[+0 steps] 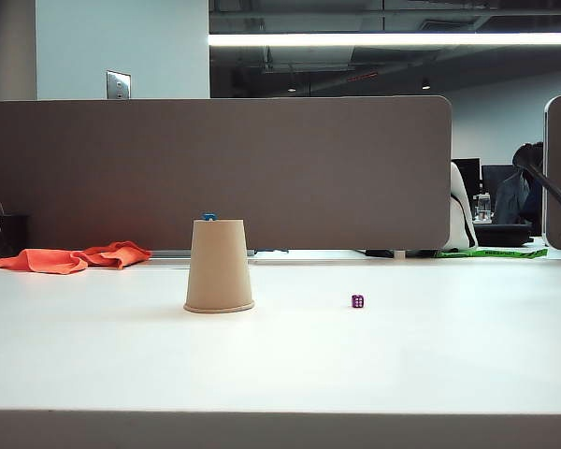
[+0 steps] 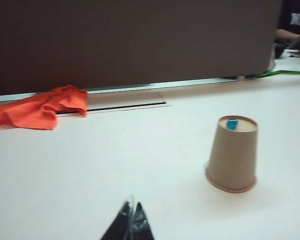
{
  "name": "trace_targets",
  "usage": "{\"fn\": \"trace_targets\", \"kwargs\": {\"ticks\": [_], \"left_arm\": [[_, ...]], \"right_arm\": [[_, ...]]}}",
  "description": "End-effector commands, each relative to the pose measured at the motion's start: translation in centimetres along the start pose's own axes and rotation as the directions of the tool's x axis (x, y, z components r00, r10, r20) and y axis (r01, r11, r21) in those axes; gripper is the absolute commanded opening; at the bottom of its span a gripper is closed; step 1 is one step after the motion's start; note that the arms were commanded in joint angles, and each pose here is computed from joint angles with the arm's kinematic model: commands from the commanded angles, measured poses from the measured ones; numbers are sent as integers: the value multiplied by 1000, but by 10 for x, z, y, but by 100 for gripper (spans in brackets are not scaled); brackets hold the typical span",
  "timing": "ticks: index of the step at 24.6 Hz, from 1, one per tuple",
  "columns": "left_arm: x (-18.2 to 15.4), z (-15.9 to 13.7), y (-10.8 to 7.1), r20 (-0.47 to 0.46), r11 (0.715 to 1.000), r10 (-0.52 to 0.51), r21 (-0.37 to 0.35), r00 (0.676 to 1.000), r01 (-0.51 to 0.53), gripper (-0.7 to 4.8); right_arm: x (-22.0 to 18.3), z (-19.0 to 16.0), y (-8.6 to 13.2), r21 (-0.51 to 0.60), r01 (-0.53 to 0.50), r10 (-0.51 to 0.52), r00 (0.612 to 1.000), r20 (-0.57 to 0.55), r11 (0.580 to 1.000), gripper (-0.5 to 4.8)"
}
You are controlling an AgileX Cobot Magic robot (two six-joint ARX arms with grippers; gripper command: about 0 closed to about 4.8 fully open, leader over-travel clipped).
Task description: Throw the dice onto the paper cup, compare its value with the values of the other dice on the table, place the die with the higher value on the paper cup, and take no action if both dice have the same value.
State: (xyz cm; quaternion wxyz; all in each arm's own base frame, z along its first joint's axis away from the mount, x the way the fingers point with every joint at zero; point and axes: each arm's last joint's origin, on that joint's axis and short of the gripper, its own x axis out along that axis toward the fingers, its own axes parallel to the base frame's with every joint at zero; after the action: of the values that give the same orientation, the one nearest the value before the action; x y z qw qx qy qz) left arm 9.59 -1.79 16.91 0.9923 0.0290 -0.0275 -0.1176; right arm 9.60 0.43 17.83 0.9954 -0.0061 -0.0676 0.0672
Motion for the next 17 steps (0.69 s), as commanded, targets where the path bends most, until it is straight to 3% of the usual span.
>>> {"fn": "trace_targets", "kwargs": {"ticks": [1, 17], "left_arm": [[0, 2, 2, 7, 997, 73, 22, 997, -74, -5], [-1, 2, 8, 8, 992, 120, 40, 993, -120, -5]], "right_arm": [[0, 2, 0, -17, -5, 5, 1000, 28, 1000, -1], [0, 2, 1, -81, -47, 50, 998, 28, 996, -1]]}}
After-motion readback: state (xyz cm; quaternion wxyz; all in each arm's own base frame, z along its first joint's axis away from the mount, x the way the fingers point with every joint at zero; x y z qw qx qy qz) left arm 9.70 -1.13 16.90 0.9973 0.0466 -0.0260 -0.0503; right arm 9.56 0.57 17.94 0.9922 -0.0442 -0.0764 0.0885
